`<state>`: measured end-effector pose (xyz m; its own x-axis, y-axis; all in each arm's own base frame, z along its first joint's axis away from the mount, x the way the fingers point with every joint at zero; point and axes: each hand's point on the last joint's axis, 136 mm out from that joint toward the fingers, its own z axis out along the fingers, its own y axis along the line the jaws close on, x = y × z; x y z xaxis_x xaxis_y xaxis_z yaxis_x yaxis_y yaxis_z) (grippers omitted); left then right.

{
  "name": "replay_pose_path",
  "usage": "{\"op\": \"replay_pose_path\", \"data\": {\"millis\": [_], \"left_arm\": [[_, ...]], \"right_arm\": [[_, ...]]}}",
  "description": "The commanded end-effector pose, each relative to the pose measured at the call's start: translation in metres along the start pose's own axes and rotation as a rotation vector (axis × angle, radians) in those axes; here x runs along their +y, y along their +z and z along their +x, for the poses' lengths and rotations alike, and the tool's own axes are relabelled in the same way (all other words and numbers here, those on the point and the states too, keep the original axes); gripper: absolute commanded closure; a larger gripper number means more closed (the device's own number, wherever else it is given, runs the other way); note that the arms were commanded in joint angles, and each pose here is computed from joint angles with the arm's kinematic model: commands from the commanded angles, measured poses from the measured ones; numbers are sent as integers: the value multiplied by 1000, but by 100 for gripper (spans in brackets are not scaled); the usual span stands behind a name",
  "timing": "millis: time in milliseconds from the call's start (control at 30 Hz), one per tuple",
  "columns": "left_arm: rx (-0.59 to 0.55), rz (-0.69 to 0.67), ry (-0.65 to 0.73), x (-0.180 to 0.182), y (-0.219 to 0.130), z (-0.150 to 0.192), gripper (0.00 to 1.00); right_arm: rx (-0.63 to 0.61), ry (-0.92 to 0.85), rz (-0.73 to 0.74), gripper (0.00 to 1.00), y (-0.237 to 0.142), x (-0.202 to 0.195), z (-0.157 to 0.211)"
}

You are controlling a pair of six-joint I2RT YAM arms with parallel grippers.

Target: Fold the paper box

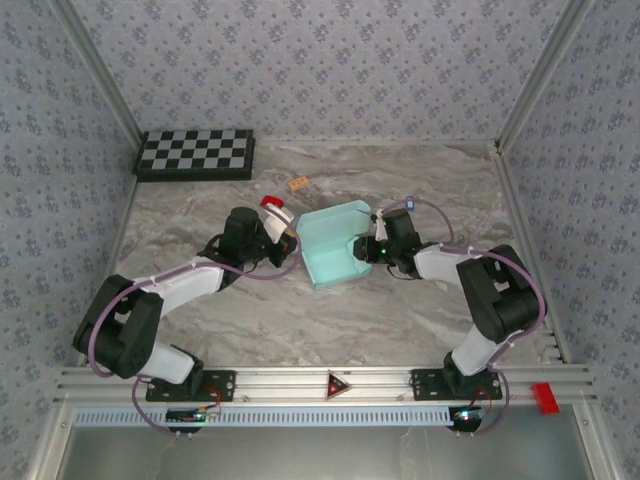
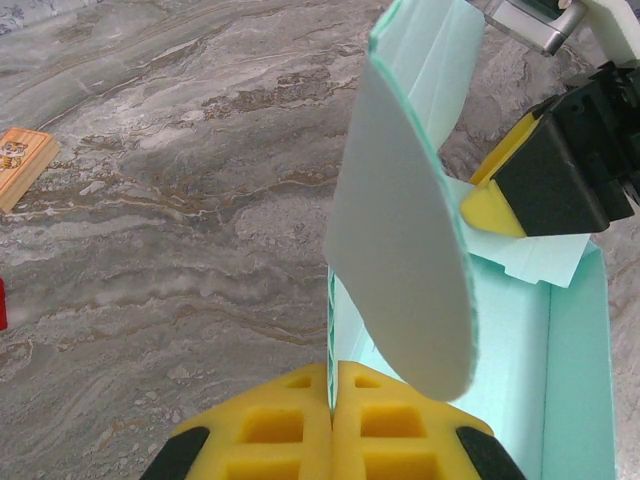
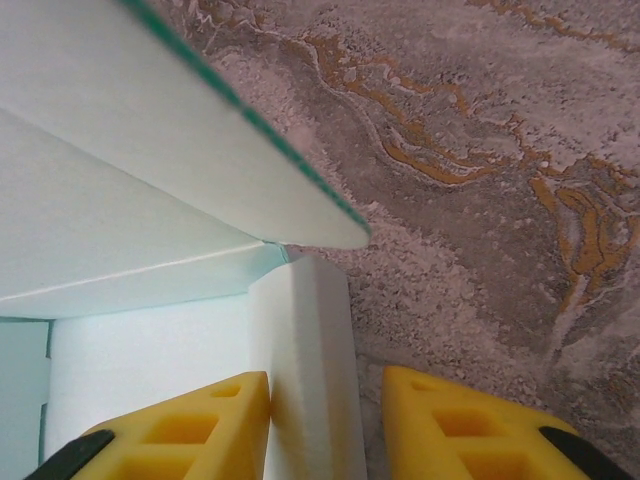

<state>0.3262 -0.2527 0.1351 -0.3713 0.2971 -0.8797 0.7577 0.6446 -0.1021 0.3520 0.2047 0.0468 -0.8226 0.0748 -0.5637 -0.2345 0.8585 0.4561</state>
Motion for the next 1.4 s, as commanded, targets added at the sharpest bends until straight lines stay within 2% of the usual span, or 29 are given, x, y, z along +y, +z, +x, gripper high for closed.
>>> {"op": "replay_pose_path", "data": {"millis": [0, 300, 900, 1167, 1367], "left_arm": [[17, 17, -28, -1, 2, 1, 100], [25, 35, -53, 1, 4, 1, 100], [58, 76, -50, 3, 7, 5, 100], [64, 87, -47, 6, 9, 5, 100], [64, 90, -48, 8, 10, 5, 100]], "right_arm": [[7, 0, 43, 65, 6, -7, 4], [30, -35, 132, 66, 9, -16, 8], [68, -116, 323, 75, 8, -32, 11], [86, -138, 368, 76, 11, -35, 12], [90, -144, 396, 80, 11, -37, 12]]}}
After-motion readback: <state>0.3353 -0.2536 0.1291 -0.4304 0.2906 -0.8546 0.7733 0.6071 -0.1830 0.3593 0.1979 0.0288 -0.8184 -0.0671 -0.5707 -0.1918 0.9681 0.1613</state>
